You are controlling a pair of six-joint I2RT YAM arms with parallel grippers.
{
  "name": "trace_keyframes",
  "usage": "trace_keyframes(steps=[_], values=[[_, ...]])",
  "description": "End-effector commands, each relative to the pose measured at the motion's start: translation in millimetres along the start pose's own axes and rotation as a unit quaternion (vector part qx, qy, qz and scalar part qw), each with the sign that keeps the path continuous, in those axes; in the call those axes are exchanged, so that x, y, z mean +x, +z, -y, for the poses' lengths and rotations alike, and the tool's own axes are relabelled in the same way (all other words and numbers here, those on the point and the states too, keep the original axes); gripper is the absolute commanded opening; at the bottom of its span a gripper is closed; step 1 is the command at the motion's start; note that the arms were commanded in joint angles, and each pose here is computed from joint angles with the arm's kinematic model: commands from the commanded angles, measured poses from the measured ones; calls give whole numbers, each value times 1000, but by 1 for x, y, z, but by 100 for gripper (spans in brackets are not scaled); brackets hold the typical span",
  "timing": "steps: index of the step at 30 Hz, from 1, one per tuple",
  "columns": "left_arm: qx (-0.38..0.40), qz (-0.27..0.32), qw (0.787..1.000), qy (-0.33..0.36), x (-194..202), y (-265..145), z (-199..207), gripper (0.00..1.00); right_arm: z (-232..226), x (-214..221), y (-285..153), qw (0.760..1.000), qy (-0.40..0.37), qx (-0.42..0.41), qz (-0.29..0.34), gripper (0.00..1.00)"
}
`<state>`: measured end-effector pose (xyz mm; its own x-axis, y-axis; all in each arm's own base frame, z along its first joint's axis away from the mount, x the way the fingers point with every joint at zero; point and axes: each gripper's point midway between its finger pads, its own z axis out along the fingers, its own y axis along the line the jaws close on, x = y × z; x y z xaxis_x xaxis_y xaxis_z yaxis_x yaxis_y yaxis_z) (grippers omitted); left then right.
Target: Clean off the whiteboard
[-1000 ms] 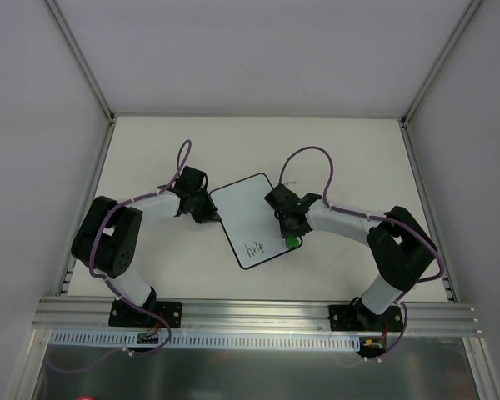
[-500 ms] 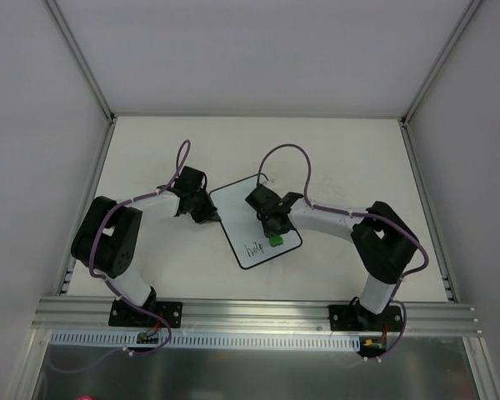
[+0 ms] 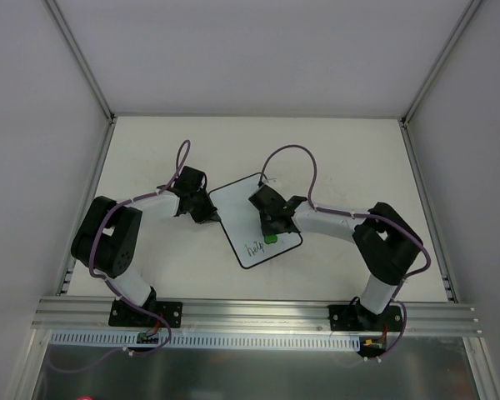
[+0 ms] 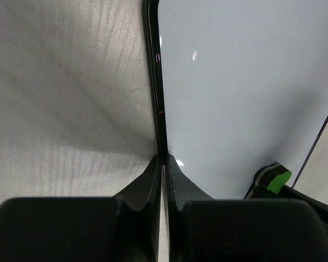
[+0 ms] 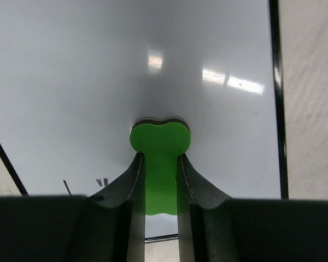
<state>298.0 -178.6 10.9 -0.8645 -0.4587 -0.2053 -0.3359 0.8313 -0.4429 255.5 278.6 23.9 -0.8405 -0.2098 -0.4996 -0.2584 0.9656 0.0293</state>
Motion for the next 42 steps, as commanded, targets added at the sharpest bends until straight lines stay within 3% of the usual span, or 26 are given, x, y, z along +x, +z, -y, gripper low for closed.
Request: trace_keyframes(steps=[1,9,14,20,28,38,42], values=[[-134,-60,989,7,39,2,-76,0,52,34,1,997,30,68,-35,0],[-134,-59,989,7,39,2,-77,0,99,57,-11,986,126,96,-42,0],[-132,-62,989,7,39,3,-75,0,84,52,-8,991,95,82,-45,0],[-130,-65,989,8,40,3,-74,0,48,9,-4,998,37,57,-12,0],[-132,-65,989,8,40,4,-76,0,17,-50,17,998,32,47,19,0],[-133,-64,989,7,39,3,-77,0,98,-19,27,986,109,123,-32,0],[-133,-64,989,7,40,3,-77,0,109,-16,18,986,109,122,-34,0]])
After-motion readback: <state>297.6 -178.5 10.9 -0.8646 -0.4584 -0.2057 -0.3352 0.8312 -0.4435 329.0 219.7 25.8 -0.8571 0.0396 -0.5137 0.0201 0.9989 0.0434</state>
